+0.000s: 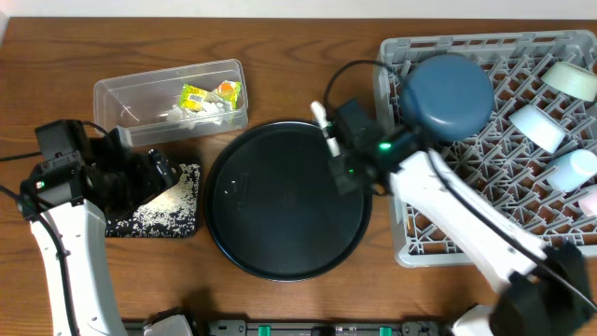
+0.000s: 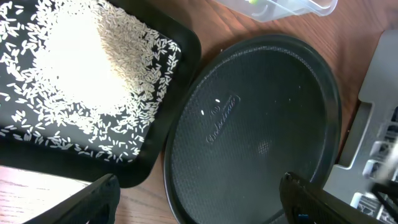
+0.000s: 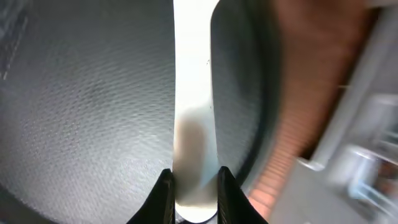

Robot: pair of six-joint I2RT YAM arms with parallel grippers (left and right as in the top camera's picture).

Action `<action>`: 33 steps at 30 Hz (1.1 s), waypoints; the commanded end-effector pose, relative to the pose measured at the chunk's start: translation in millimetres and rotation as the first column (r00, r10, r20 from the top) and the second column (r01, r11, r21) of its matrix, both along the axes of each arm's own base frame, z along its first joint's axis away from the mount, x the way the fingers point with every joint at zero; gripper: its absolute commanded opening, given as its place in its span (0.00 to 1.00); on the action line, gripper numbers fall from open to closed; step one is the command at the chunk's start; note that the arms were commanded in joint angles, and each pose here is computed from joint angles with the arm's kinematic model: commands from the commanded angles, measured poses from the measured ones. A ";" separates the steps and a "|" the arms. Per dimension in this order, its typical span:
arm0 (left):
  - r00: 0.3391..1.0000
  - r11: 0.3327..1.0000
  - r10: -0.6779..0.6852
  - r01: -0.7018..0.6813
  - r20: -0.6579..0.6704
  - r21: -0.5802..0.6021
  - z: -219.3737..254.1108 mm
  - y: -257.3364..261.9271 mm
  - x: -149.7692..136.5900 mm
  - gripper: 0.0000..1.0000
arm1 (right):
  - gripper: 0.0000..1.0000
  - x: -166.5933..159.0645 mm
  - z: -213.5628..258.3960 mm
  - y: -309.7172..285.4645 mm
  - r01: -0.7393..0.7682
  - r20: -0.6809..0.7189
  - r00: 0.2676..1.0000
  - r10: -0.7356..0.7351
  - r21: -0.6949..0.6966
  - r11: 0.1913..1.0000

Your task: Sort waste into correct bins and load items into the dishwasher rack

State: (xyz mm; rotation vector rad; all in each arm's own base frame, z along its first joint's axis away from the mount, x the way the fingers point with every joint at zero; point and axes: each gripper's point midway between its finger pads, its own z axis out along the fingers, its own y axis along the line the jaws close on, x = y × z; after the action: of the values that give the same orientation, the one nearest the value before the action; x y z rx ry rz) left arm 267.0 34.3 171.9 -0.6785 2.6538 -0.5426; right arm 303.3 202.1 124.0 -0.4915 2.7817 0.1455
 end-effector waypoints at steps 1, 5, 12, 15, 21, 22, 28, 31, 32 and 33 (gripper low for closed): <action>1.000 1.000 0.011 -0.011 0.001 0.007 2.1 3.2 1.5 0.84 | 0.05 12.4 26.1 -35.3 0.100 0.095 0.991 -0.095 -0.057 0.993; 1.000 1.000 0.011 -0.011 0.001 0.007 2.1 3.2 1.5 0.83 | 0.06 13.5 39.3 -79.4 0.204 0.114 0.975 -0.193 -0.104 0.973; 1.000 1.000 0.011 -0.011 0.001 0.007 2.1 3.2 1.5 0.83 | 0.06 12.4 30.1 -146.4 0.354 0.079 0.935 -0.345 -0.203 0.913; 1.000 1.000 0.011 -0.011 0.001 0.007 2.1 3.2 1.5 0.83 | 0.06 7.1 17.9 -159.5 0.380 0.046 0.924 -0.380 -0.219 0.898; 1.000 1.000 0.011 -0.011 0.001 0.007 2.1 3.2 1.5 0.83 | 0.07 -5.6 -11.6 -154.7 0.361 -0.021 0.928 -0.373 -0.204 0.910; 1.000 1.000 0.011 -0.011 0.001 0.007 2.1 3.2 1.5 0.83 | 0.06 -6.8 -15.1 -152.6 0.358 -0.031 0.928 -0.370 -0.194 0.913; 1.000 1.000 0.011 -0.011 0.000 0.007 2.1 3.2 1.4 0.83 | 0.07 -7.4 -28.3 -145.4 0.351 -0.046 0.931 -0.361 -0.155 0.924; 1.000 1.000 0.011 -0.011 0.001 0.007 2.1 3.2 1.5 0.83 | 0.08 -6.5 -28.4 -145.3 0.351 -0.042 0.932 -0.361 -0.153 0.924; 1.000 1.000 0.011 -0.011 0.001 0.007 2.1 3.2 1.5 0.83 | 0.08 -6.5 -28.4 -145.3 0.351 -0.042 0.932 -0.361 -0.153 0.924; 1.000 1.000 0.011 -0.011 0.001 0.007 2.1 3.2 1.5 0.83 | 0.08 -6.6 -28.4 -145.3 0.351 -0.043 0.932 -0.361 -0.153 0.924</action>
State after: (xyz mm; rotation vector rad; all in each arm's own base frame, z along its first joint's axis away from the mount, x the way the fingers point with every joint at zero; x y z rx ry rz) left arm 267.1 34.4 171.9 -0.6783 2.6534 -0.5425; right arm 297.3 55.6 96.0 -0.0081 2.9073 -0.1359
